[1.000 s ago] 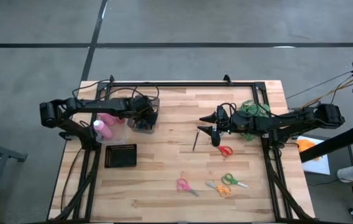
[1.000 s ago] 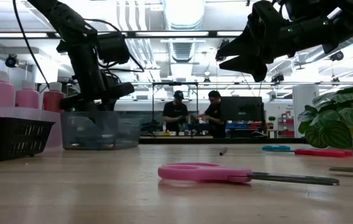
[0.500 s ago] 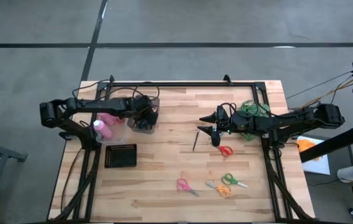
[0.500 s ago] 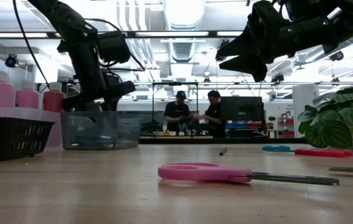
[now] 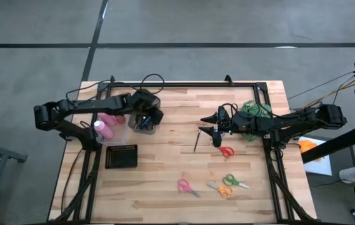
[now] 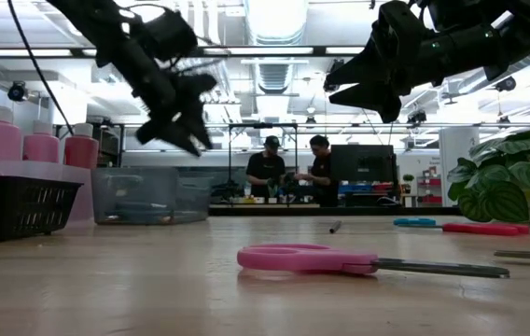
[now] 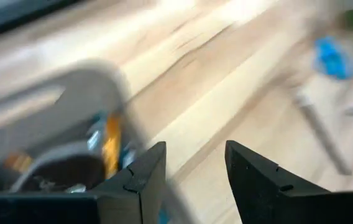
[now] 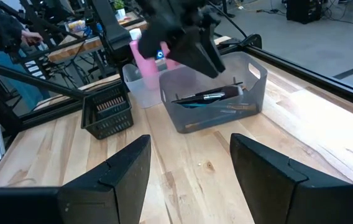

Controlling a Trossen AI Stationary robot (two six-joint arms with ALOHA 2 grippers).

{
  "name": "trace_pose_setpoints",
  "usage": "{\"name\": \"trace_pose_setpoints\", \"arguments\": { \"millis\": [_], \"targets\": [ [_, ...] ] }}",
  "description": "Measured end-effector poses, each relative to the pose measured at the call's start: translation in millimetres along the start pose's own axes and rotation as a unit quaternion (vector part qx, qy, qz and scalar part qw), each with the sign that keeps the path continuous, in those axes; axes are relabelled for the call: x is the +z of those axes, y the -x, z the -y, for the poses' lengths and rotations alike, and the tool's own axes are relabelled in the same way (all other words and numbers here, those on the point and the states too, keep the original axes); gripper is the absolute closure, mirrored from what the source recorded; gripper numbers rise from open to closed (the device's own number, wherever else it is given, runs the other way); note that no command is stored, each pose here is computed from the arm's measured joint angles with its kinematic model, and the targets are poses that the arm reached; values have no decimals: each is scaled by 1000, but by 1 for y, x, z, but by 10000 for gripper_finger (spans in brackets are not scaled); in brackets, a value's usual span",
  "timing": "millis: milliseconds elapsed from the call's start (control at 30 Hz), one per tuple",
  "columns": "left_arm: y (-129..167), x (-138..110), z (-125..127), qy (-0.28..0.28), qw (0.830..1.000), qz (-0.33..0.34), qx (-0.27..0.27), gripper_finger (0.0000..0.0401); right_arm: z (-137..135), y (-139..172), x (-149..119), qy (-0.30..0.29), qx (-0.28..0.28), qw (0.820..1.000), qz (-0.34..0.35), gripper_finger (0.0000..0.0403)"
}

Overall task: Pick & Place Paint Supplies
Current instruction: Put the black brush into the black bin

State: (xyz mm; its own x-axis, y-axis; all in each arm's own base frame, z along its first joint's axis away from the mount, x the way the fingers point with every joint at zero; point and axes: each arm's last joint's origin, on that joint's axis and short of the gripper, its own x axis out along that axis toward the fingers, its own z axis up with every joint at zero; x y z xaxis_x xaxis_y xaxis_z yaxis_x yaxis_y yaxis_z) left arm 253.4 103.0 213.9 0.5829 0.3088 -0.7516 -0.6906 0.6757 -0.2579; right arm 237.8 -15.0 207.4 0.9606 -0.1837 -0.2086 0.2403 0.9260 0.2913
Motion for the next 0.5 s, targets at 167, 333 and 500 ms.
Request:
{"name": "trace_pose_setpoints", "arguments": {
  "millis": [167,333,500],
  "targets": [
    [13,4,17,-93,989,63,-97,236,0,0,0,0,0,1000,0,186],
    [29,-3,37,-171,967,116,-148,236,0,0,0,0,0,1000,0,186],
    [56,-12,58,-238,940,152,-194,236,0,0,0,0,0,1000,0,186]
  ]
}}
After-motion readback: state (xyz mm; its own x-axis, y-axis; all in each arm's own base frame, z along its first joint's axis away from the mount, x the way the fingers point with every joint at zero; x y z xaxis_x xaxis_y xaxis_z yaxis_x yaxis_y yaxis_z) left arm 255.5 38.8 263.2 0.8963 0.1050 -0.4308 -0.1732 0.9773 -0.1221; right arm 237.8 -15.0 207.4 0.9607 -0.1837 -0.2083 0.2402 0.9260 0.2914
